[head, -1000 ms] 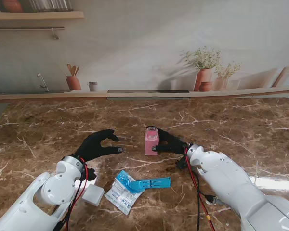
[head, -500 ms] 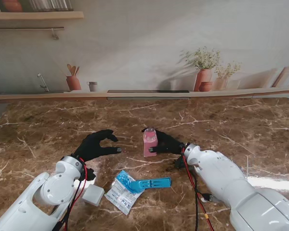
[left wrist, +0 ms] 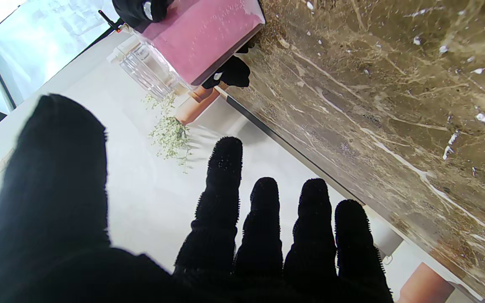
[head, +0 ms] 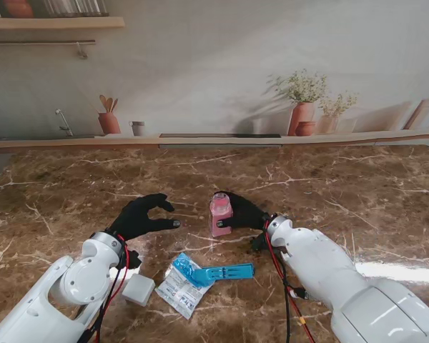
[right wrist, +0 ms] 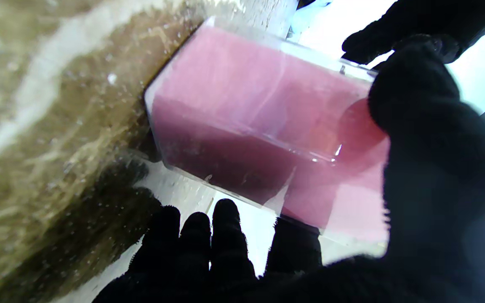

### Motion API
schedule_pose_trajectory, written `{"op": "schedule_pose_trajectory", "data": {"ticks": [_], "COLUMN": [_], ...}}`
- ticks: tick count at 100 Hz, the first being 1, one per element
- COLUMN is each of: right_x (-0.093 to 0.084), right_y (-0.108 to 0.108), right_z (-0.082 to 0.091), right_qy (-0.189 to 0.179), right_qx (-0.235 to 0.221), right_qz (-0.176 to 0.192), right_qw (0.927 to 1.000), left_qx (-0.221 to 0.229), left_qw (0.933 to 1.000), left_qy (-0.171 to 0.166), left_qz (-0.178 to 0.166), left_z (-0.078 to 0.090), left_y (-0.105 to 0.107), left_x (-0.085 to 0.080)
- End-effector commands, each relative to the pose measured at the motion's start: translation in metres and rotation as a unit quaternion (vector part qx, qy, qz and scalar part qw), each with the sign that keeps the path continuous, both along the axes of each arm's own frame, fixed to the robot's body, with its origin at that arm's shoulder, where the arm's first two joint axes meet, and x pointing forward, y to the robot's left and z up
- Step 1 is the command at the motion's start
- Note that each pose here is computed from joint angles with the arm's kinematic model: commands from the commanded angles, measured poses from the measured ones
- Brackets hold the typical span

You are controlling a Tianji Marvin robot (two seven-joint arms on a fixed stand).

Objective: Fill the seasoning bottle

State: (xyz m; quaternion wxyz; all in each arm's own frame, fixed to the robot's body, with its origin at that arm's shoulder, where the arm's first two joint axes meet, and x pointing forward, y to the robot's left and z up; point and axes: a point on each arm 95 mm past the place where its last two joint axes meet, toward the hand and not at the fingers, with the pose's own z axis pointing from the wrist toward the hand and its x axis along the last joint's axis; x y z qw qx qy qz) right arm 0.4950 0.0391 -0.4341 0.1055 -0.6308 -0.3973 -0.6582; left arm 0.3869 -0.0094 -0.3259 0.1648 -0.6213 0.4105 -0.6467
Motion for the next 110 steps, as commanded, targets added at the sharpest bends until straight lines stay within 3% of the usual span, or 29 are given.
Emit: {"op": "schedule_pose_trajectory", "data": {"ticks": [1, 61, 84, 110], "right_x": [-0.011, -0.002, -0.003, -0.005], "right_y": [0.004, -0.027, -0.029, -0.024], "right_z": [-0.012, 0.01, 0.003, -0.002], "right_qy": [0.017, -0.037, -0.023, 0.015], "right_qx": [-0.002, -0.023, -0.021, 0.005], "right_qz": [0.007, -0.049, -0.049, -0.021], "right_qw": [0.9998, 0.9978, 0.9983, 0.9997], "left_qx": [0.003, 0.006, 0.008, 0.012], "left_qw": [1.0, 1.0, 1.0, 0.9999], "left_qy": [0.003, 0.001, 0.001, 0.001], "left_qz": [0.0, -0.001, -0.002, -0.004], "left_z": [-0.002, -0.003, -0.003, -0.003], "left_y": [0.0, 0.0, 0.0, 0.001], "left_x": [-0.002, 0.0, 0.001, 0.001]}}
